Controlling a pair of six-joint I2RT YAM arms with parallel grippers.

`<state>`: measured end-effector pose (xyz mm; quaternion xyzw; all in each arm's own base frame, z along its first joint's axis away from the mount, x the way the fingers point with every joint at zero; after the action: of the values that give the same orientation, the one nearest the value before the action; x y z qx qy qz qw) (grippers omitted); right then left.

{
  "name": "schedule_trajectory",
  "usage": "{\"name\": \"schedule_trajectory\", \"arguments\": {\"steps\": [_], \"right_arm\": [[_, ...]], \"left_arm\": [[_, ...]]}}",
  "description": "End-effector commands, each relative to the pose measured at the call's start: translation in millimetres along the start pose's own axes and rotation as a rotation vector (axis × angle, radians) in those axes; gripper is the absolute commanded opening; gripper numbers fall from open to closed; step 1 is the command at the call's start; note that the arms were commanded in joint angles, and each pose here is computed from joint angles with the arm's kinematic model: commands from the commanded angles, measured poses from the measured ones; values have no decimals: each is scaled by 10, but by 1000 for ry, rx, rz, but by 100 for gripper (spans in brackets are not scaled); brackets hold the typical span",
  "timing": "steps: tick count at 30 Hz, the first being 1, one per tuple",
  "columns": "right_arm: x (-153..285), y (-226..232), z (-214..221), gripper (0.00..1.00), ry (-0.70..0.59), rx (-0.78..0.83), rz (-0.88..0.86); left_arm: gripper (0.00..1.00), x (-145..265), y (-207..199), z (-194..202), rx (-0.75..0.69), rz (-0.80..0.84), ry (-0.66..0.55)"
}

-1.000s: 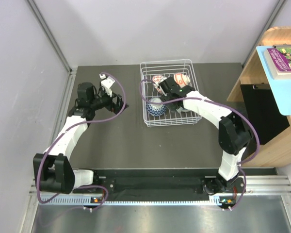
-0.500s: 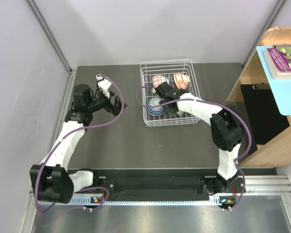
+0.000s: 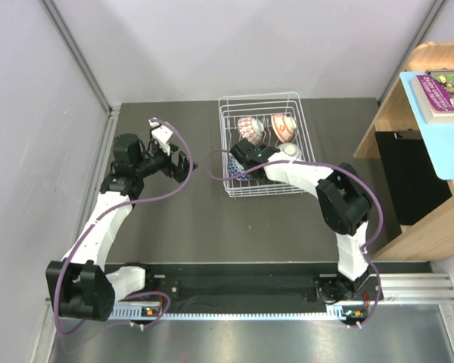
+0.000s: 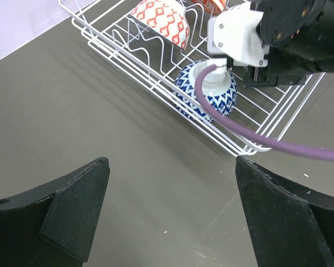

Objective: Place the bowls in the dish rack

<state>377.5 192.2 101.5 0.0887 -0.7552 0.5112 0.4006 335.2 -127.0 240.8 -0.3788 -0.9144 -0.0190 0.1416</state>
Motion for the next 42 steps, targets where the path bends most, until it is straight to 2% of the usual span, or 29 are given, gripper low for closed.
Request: {"name": "schedule_trajectory", "arguments": {"steps": [1, 4, 5, 7, 8, 14, 32, 42], "right_arm": [[32, 371, -52, 8, -14, 83, -100], [62, 411, -62, 27, -25, 95, -117], [70, 394, -69, 40, -28, 92, -118], [96, 402, -90, 50, -38, 90, -133], [110, 394, -103, 61, -41, 89, -136], [139, 444, -131, 98, -54, 114, -168], [343, 506, -388, 99, -141, 104, -308], [419, 358, -637, 100, -204, 82, -290]], "left_arm": [[99, 52, 4, -123, -40, -12, -49], [99, 48, 19, -109, -35, -18, -46], [99, 45, 18, -105, -32, -16, -45], [99, 44, 18, -102, -34, -16, -45], [99, 47, 16, -103, -34, -16, -45], [99, 57, 28, -99, -34, -21, -48], [99, 53, 39, -56, -28, -18, -43], [99, 61, 43, -53, -26, -18, -44]]}}
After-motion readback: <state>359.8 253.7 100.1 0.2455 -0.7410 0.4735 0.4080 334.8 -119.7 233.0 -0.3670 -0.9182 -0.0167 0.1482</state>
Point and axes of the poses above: each gripper's point midway between its finger pads, its own x axis back along the fingers, its own y axis along the line the jaws close on, z = x × y, the point moved 1 cm from there along x, back along the fingers, and after that the axes turned 4 degrees about x, right-handed, at the moved point
